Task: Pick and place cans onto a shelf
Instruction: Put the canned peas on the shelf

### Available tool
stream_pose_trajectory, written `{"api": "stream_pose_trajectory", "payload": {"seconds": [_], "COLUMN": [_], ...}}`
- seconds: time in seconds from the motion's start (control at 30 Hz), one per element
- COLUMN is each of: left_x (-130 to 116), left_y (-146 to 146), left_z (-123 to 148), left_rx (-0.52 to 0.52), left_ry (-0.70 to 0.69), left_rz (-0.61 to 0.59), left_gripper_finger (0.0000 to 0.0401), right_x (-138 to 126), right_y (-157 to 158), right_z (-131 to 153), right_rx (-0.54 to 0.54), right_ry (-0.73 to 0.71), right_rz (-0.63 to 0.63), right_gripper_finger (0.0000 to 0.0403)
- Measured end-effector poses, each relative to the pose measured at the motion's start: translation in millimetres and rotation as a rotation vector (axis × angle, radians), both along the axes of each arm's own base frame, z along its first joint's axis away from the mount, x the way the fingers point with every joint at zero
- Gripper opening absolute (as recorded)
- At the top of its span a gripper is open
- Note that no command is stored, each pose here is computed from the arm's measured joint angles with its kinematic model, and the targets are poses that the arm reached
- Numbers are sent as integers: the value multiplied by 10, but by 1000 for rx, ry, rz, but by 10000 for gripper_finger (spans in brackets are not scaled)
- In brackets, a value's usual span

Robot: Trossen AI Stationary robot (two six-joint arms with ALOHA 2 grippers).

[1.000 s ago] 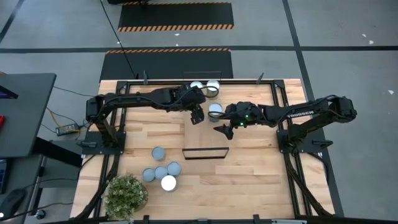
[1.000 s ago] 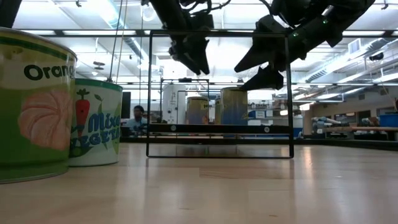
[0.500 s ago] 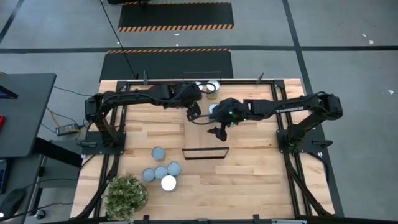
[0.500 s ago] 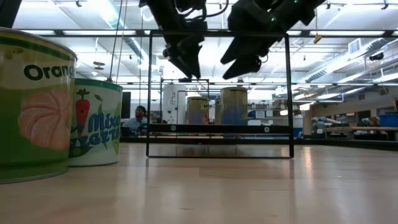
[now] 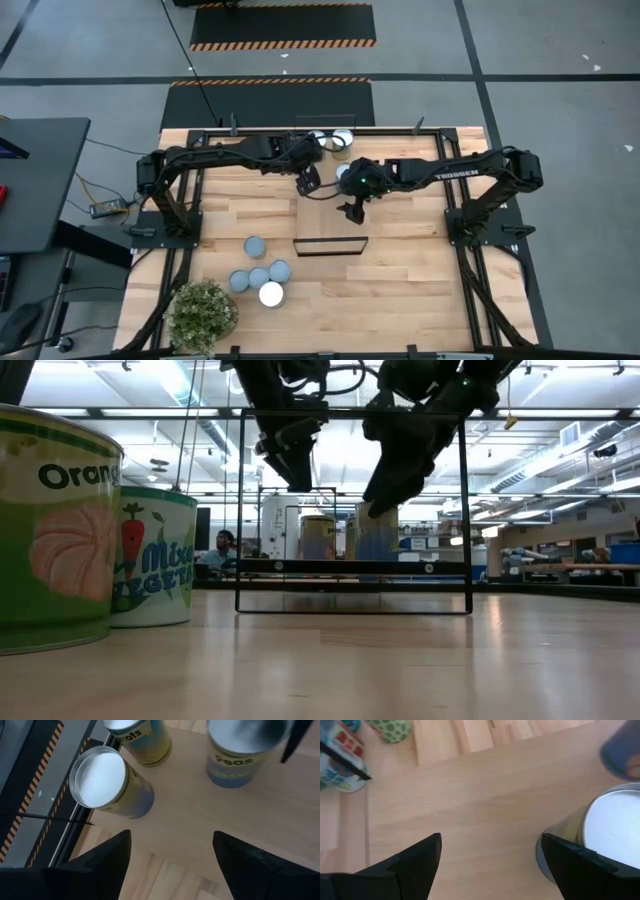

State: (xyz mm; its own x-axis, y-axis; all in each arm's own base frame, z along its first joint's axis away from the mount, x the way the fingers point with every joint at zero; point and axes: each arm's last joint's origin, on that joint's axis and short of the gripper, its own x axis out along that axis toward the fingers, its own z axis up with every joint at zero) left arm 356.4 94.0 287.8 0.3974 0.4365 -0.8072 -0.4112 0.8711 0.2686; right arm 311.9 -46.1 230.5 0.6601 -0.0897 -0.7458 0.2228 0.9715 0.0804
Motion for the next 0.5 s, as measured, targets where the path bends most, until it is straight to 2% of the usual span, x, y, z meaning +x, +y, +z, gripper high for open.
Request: {"api": "stream_pose_trajectory", "payload": {"seconds": [0.5], "left_x": [6], "left_y": [1], "left_z": [4], "left_rx": [-1], "left_ry": [-11], "left_rz": [6], "left_gripper_finger": [286], "right_x": [-85], "right_y": [-399], "right_z": [4], "right_rx": [-94], "right_ry": [15], "right_rz": [-27], "right_gripper_finger": [350]}}
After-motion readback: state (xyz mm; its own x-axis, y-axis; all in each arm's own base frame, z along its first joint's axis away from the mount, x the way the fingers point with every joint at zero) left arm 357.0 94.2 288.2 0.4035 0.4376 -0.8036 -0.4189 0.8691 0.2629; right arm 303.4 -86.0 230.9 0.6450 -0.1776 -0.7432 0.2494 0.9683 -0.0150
